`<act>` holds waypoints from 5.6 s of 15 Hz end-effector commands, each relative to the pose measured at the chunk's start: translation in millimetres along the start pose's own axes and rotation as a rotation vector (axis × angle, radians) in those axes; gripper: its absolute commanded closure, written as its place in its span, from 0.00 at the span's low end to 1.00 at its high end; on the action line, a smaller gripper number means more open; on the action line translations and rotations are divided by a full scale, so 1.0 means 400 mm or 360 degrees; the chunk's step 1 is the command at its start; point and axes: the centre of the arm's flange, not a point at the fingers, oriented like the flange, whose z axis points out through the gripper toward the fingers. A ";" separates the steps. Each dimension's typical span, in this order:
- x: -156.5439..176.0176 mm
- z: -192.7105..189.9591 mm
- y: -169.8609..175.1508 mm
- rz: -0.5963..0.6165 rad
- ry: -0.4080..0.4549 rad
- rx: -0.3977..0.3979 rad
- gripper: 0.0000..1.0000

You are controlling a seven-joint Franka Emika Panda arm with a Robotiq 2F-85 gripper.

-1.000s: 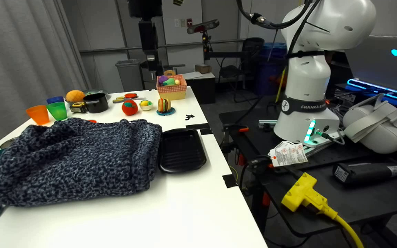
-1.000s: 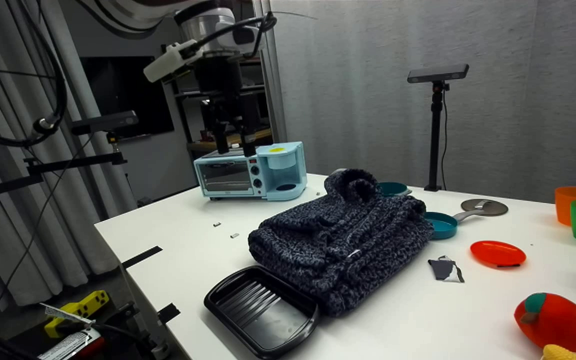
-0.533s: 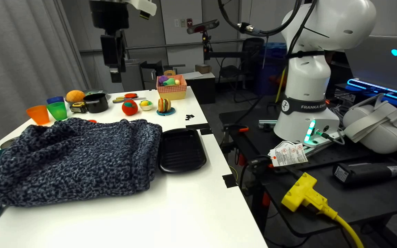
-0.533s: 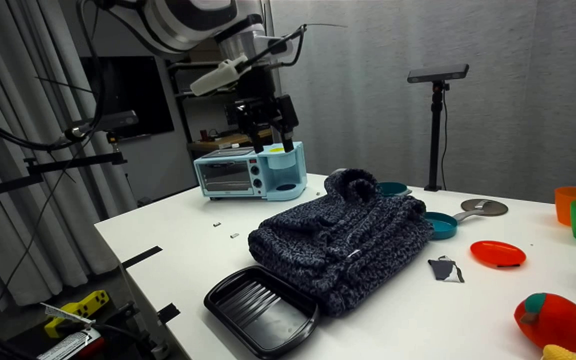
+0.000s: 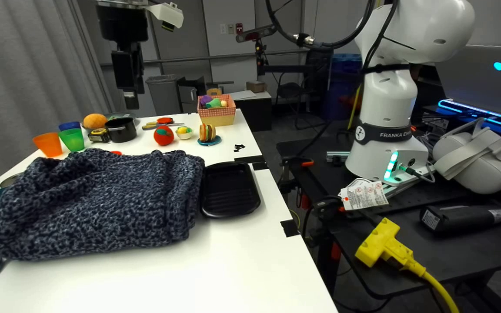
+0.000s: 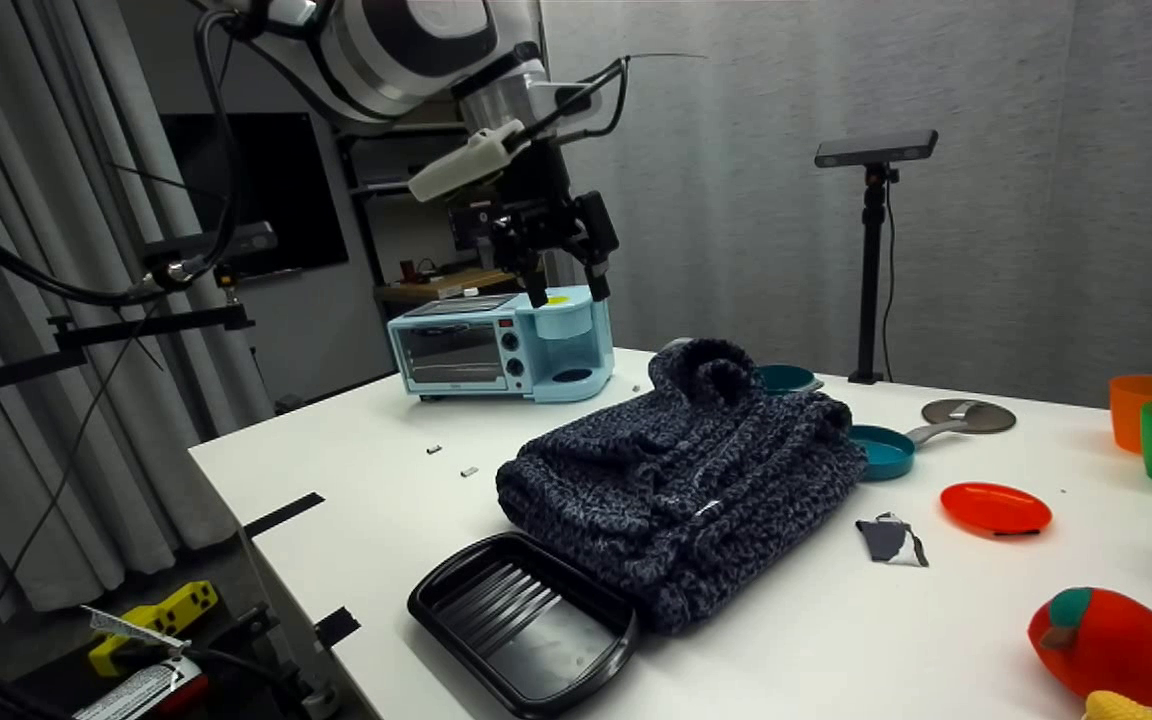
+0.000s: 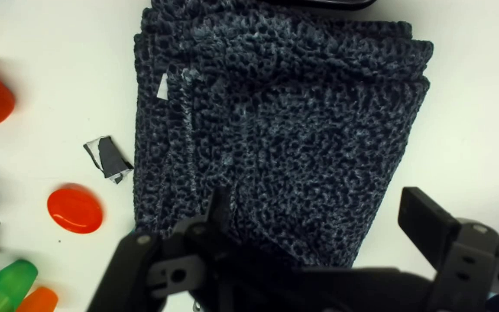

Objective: Unfold the towel

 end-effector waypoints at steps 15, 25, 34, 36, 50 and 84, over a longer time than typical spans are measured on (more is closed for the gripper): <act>0.252 0.265 0.101 -0.0122 0.0085 -0.0021 0.00; 0.346 0.392 0.066 -0.0288 0.0057 0.0015 0.00; 0.449 0.435 0.100 -0.0204 0.0159 0.0023 0.00; 0.456 0.442 0.114 -0.0166 0.0150 0.0047 0.00; 0.409 0.403 0.085 -0.0011 0.0180 0.0139 1.00; 0.051 0.183 -0.867 -0.0710 0.0641 0.0592 0.28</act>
